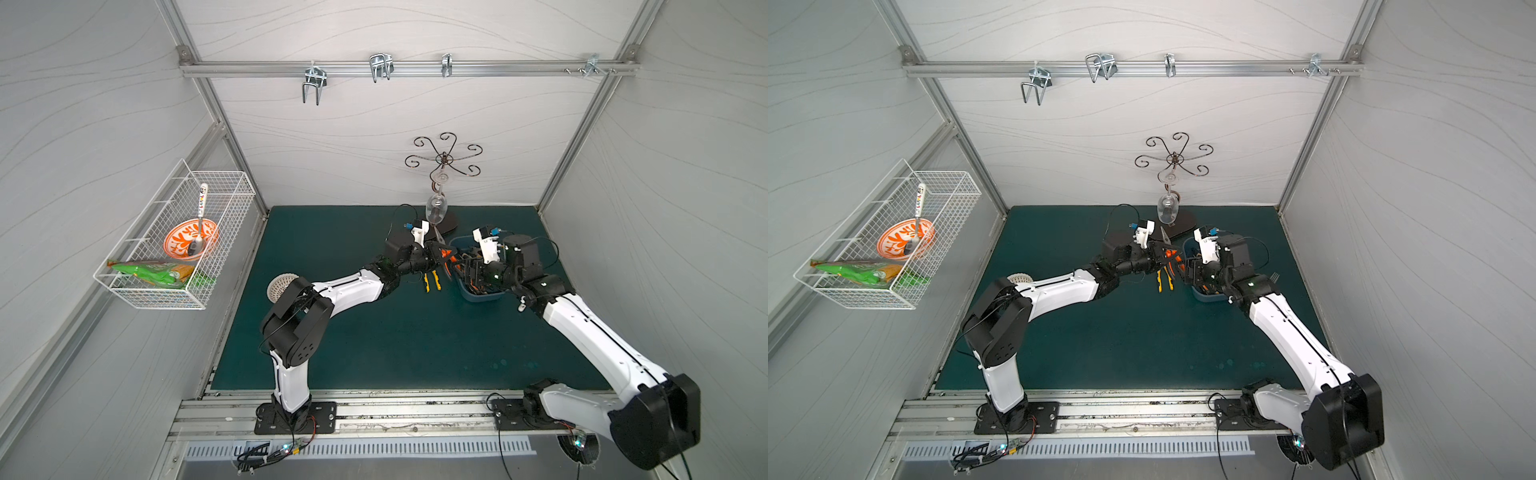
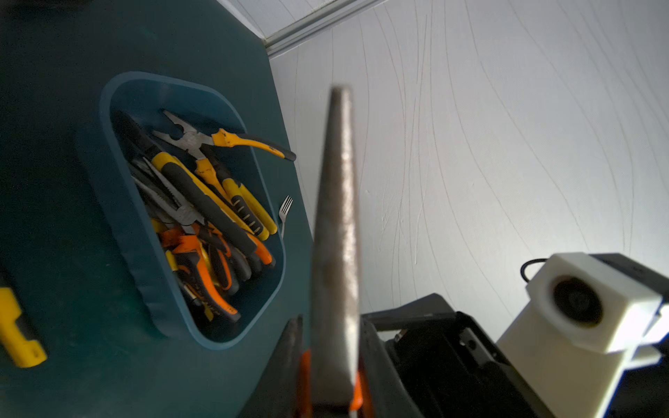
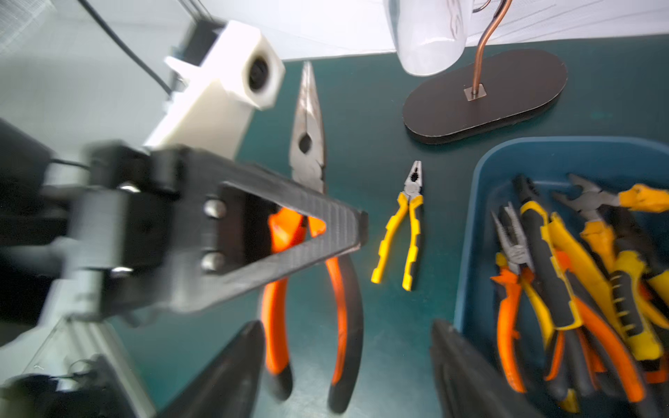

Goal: Take the pliers out of the storage box
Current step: Pick up the pliers from the storage box, then place the pliers at the center of the board.

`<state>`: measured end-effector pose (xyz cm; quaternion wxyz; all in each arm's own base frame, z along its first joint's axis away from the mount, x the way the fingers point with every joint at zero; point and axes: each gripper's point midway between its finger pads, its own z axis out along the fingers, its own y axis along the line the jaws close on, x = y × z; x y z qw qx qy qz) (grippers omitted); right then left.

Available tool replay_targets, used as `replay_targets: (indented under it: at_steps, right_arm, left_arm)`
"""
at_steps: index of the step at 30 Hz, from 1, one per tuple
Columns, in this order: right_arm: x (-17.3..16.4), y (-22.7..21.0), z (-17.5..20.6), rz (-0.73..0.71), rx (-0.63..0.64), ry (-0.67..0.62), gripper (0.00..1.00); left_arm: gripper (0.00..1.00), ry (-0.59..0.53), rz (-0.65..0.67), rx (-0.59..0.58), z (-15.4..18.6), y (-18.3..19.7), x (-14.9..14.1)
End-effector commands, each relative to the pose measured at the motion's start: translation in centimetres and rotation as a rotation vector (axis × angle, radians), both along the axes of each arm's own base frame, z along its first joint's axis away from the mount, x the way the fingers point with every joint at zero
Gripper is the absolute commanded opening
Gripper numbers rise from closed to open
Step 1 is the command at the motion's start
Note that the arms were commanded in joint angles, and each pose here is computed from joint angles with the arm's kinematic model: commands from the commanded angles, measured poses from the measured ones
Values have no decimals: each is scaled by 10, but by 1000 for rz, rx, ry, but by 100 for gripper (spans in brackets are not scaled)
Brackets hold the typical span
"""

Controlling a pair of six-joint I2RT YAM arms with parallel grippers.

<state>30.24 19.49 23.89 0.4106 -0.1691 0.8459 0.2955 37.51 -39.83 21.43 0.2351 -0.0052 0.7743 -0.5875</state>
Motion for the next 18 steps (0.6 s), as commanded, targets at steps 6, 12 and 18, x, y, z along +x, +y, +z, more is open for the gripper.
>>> replay_targets:
  at_steps: [6,12,18]
  right_arm:
    - [-33,16,-16,118,-35,-25,99]
    - [-38,37,-35,176,-93,-37,99]
    - [-34,44,-46,185,-130,-32,99]
  left_arm:
    - [0,-14,-34,230,-43,72,-15]
    - [0,155,8,462,-98,106,-2]
    - [0,240,-26,512,-118,101,22]
